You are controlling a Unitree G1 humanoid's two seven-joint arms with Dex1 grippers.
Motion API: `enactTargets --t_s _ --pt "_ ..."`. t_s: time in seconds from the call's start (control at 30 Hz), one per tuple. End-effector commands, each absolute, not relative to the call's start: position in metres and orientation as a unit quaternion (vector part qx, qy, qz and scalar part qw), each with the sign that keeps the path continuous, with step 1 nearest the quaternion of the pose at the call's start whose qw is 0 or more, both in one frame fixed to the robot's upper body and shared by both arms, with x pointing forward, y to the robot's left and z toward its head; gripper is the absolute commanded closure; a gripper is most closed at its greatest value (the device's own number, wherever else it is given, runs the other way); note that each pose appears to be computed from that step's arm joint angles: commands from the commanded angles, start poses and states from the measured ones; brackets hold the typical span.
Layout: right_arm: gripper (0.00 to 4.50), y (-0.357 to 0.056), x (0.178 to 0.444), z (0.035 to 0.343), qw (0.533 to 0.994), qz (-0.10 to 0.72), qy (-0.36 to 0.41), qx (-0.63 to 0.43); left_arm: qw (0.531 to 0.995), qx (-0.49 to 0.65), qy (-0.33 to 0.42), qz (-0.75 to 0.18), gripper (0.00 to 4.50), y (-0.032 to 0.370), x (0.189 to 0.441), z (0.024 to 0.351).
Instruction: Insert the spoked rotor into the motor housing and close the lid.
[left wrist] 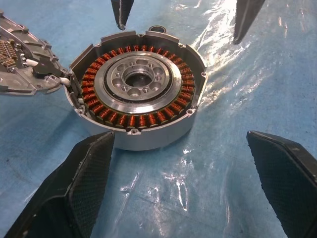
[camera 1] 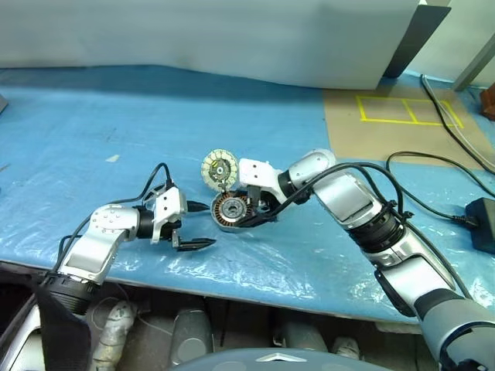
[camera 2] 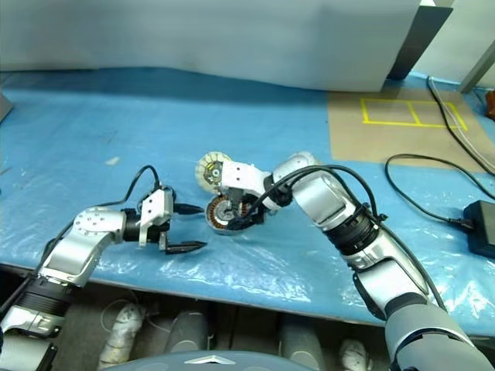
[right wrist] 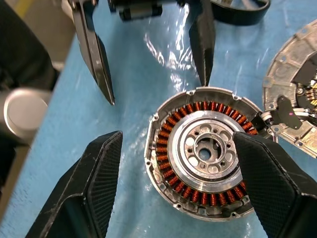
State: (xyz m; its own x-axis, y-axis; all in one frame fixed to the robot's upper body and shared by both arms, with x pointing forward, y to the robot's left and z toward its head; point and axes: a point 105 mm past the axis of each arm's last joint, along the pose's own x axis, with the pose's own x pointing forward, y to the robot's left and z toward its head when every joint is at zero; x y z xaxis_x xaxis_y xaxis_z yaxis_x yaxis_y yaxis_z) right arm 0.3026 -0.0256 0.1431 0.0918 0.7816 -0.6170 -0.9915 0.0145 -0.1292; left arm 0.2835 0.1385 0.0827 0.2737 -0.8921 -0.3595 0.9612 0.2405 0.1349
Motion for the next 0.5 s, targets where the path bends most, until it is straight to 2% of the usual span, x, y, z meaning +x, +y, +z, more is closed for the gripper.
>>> enactTargets --t_s 0.03,0.1,0.17,0.27,0.37,0.5 --pt "0.78 -0.046 0.321 0.181 0.779 0.569 0.076 -0.251 0.781 0.167 0.077 -0.597 0.00 0.135 0.281 0.093" --pt "0.78 -0.067 0.332 0.183 0.830 0.488 0.028 -0.269 0.784 0.156 0.064 -0.598 0.00 0.134 0.279 0.097" --pt "0.78 -0.076 0.322 0.179 0.845 0.473 0.018 -0.249 0.786 0.151 0.058 -0.597 0.00 0.134 0.277 0.099" --pt "0.78 -0.094 0.310 0.151 0.875 0.433 0.042 -0.210 0.785 0.152 0.062 -0.597 0.00 0.135 0.275 0.100" --pt "0.78 -0.107 0.312 0.128 0.903 0.387 0.064 -0.174 0.784 0.152 0.065 -0.598 0.00 0.136 0.275 0.100" --pt "0.78 -0.109 0.311 0.100 0.904 0.379 0.089 -0.178 0.771 0.167 0.072 -0.611 0.00 0.135 0.276 0.098"
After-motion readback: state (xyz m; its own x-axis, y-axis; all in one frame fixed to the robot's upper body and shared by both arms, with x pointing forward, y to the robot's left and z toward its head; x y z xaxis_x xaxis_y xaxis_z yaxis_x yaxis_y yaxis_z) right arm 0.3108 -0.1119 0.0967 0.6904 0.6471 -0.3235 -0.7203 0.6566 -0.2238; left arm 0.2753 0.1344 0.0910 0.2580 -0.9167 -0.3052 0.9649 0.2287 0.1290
